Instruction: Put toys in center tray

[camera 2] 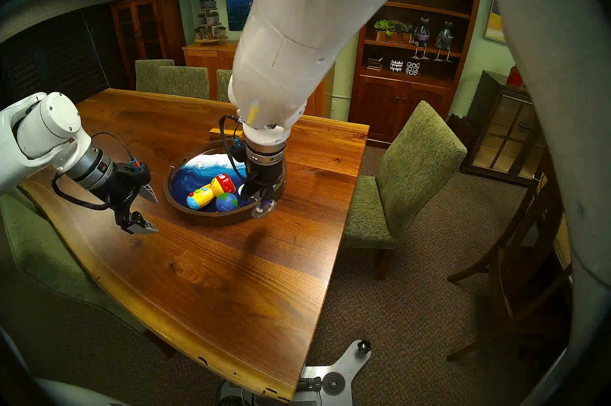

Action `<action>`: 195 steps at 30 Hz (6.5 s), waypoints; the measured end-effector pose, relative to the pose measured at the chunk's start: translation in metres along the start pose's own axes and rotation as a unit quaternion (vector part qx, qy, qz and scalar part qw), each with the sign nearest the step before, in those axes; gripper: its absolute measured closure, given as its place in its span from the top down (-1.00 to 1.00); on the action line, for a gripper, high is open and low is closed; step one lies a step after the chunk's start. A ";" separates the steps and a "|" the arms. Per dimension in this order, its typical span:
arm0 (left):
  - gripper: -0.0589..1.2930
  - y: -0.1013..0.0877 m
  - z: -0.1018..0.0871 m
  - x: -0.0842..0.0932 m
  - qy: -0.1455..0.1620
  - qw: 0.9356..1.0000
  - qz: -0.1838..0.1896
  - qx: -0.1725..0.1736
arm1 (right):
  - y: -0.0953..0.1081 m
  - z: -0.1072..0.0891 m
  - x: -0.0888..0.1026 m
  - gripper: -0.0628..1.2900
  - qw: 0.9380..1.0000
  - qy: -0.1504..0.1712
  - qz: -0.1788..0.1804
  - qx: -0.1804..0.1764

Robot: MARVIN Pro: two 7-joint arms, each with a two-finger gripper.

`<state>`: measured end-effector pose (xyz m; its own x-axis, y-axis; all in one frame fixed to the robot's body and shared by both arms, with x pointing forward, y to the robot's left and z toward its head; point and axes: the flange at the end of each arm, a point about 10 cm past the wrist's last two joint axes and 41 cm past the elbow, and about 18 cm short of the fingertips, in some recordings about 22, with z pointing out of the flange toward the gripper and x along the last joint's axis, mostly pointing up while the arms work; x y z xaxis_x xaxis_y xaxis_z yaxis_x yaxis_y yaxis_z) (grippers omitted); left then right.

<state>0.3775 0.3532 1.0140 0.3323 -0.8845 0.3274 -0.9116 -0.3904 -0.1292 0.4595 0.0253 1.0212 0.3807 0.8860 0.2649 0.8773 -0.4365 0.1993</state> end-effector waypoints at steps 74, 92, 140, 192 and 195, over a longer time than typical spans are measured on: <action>0.91 0.000 0.004 -0.001 -0.002 1.000 -0.001 0.001 | 0.075 0.084 0.064 0.89 0.995 0.072 -0.039 -0.053; 0.91 0.000 0.003 -0.001 -0.001 1.000 0.000 0.002 | 0.087 0.071 0.055 0.89 0.999 0.016 -0.034 -0.016; 0.91 0.000 0.001 0.000 0.001 1.000 0.000 0.000 | 0.127 0.103 -0.022 0.89 0.998 -0.054 -0.019 0.033; 0.91 0.000 0.001 0.000 0.000 1.000 0.000 0.000 | 0.099 0.096 0.025 -0.52 0.998 -0.024 -0.056 0.013; 0.91 0.000 0.001 0.000 0.000 1.000 0.000 -0.001 | 0.095 0.096 0.031 -0.52 0.998 -0.020 -0.062 0.010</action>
<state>0.3775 0.3524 1.0130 0.3322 -0.8843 0.3282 -0.9118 -0.3901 -0.1283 0.5827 0.0258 0.9576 0.2788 0.9389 0.2017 0.9242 -0.3194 0.2093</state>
